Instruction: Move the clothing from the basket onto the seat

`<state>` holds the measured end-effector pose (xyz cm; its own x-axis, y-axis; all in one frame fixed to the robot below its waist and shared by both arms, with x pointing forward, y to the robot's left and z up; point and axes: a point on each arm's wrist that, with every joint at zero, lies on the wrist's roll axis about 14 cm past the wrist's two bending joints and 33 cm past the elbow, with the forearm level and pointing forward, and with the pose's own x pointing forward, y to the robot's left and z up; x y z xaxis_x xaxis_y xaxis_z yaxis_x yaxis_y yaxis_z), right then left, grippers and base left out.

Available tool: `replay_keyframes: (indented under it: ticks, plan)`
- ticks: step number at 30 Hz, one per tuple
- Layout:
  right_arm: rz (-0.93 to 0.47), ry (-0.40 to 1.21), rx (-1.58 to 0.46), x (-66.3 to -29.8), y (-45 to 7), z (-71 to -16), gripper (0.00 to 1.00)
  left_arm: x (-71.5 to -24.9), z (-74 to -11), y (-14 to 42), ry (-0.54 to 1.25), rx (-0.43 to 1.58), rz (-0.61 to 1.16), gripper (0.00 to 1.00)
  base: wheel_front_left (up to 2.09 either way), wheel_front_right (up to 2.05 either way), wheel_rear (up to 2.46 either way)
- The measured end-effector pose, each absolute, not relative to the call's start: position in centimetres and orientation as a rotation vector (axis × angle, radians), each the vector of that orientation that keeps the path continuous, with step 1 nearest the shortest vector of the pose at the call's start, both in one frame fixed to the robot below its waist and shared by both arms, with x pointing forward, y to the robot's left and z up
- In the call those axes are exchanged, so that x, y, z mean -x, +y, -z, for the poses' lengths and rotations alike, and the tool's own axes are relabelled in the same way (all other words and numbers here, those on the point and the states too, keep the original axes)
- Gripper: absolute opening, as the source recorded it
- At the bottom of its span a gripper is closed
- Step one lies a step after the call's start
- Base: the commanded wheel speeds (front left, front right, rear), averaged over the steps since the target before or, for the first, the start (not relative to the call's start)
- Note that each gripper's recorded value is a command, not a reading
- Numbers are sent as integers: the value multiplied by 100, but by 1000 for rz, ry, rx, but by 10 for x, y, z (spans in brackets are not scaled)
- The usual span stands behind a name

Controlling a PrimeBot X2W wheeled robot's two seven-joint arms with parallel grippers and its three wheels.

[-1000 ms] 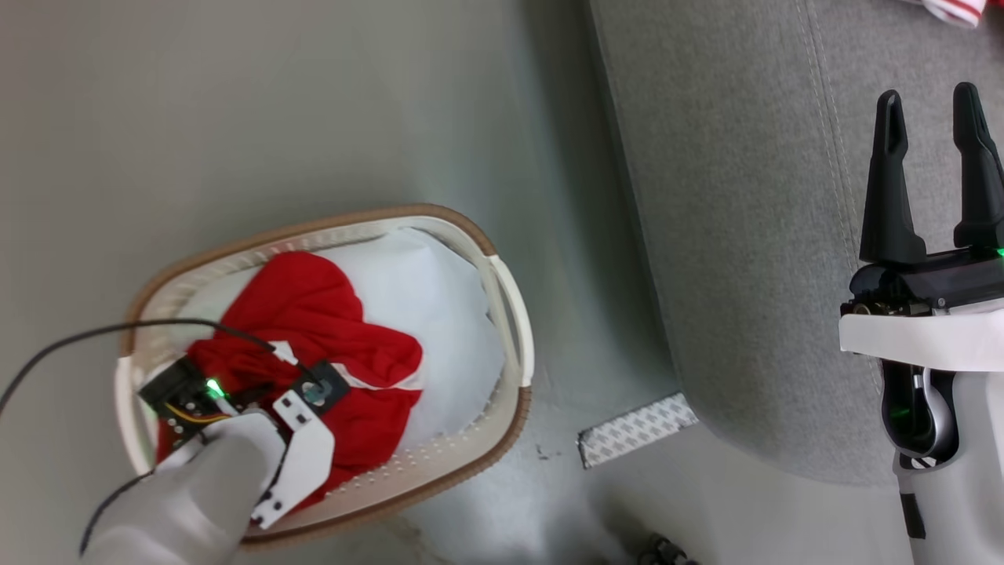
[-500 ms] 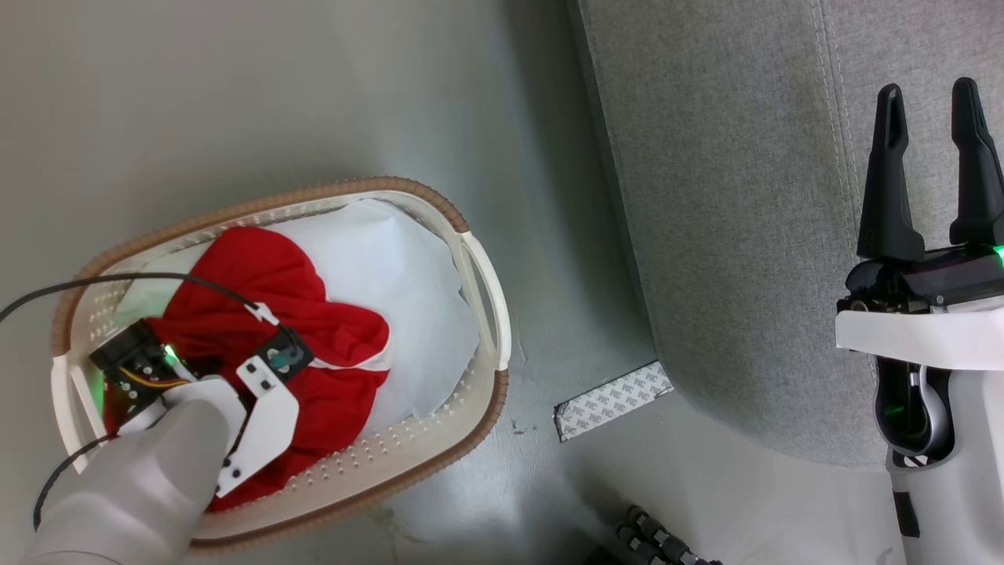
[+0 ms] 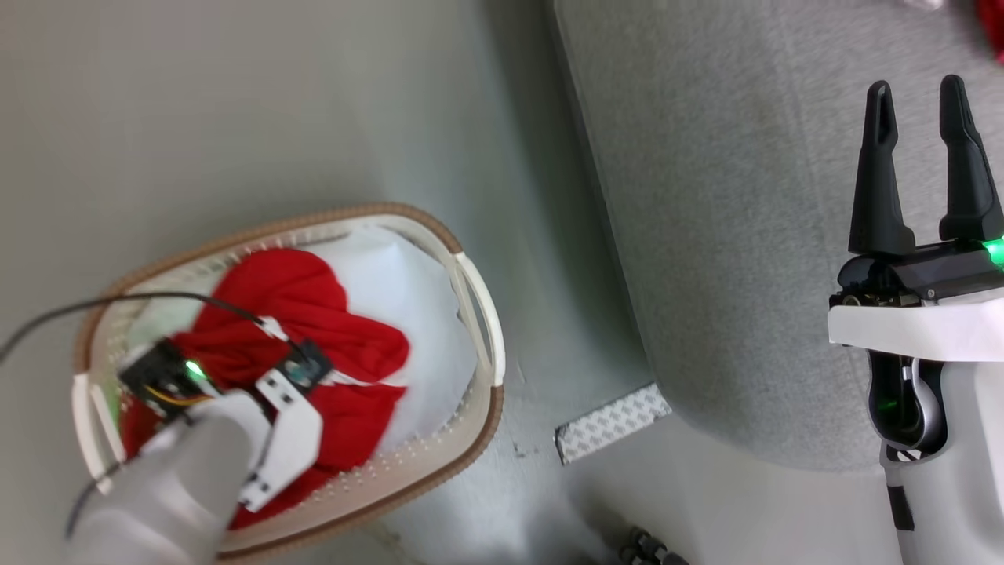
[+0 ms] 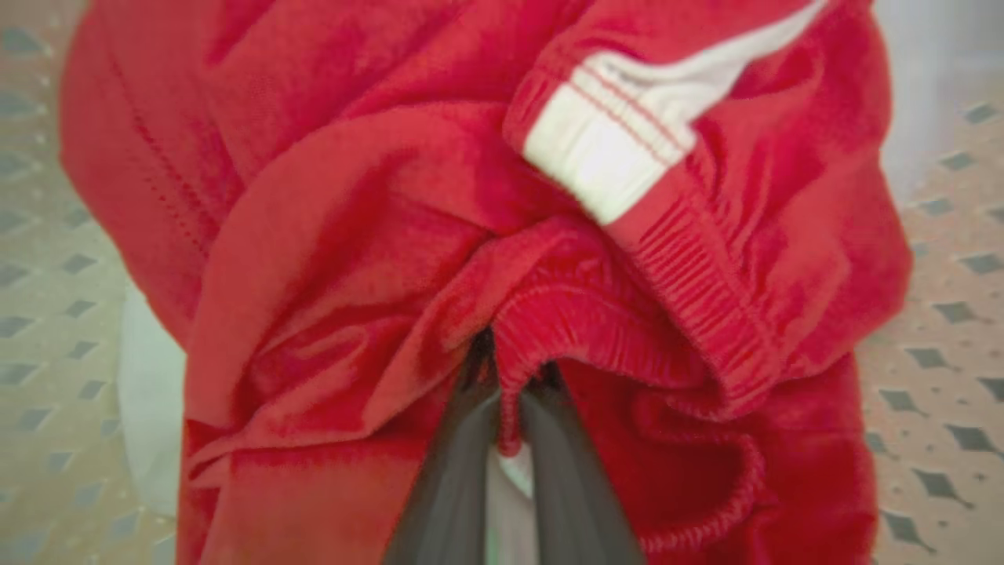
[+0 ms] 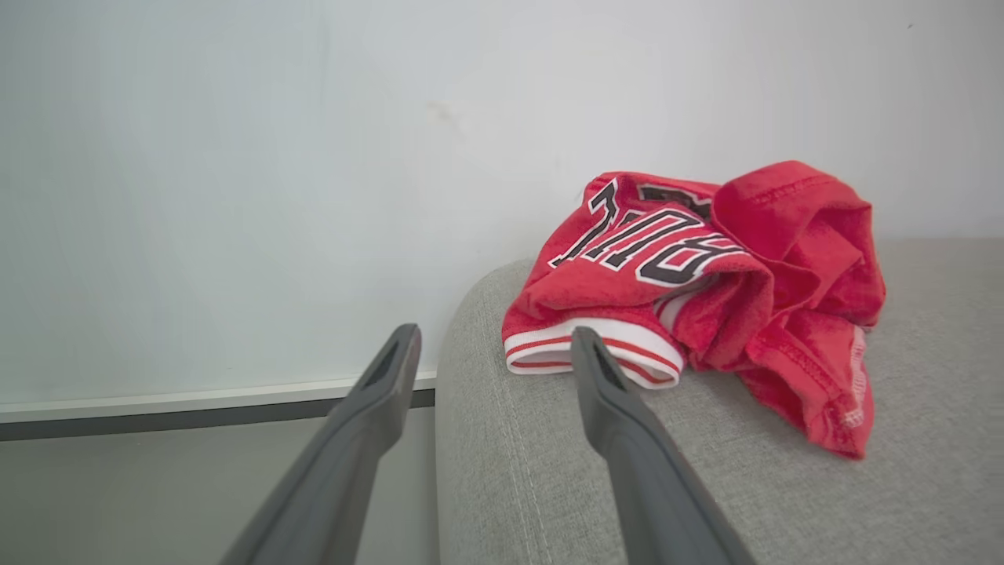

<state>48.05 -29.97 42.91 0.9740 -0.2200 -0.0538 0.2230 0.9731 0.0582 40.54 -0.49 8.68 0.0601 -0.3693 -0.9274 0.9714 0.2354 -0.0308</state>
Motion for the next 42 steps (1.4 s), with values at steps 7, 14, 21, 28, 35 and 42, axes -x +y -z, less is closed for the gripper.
replay_keyframes:
  ticks: [7,14,21,28,35,42]
  plan:
    - [230,-34,-48,-470,-304,-469,100,-394,-142,-35,915,-632,1170,0,0,0,0]
    - [202,-109,-56,-450,-301,-508,100,-397,-218,-56,738,-448,1091,0,0,0,0]
    - [149,-179,-79,-432,-289,-541,100,-404,-287,-52,587,-338,974,0,0,0,0]
    - [71,-224,-111,-418,-265,-561,100,-411,-358,-49,423,-225,876,0,0,0,0]
    - [-13,-239,-150,-405,-235,-568,100,-418,-442,-49,198,-117,807,0,0,0,0]
    - [-77,-243,-189,-391,-211,-571,100,-418,-520,-41,-9,-17,757,0,0,0,0]
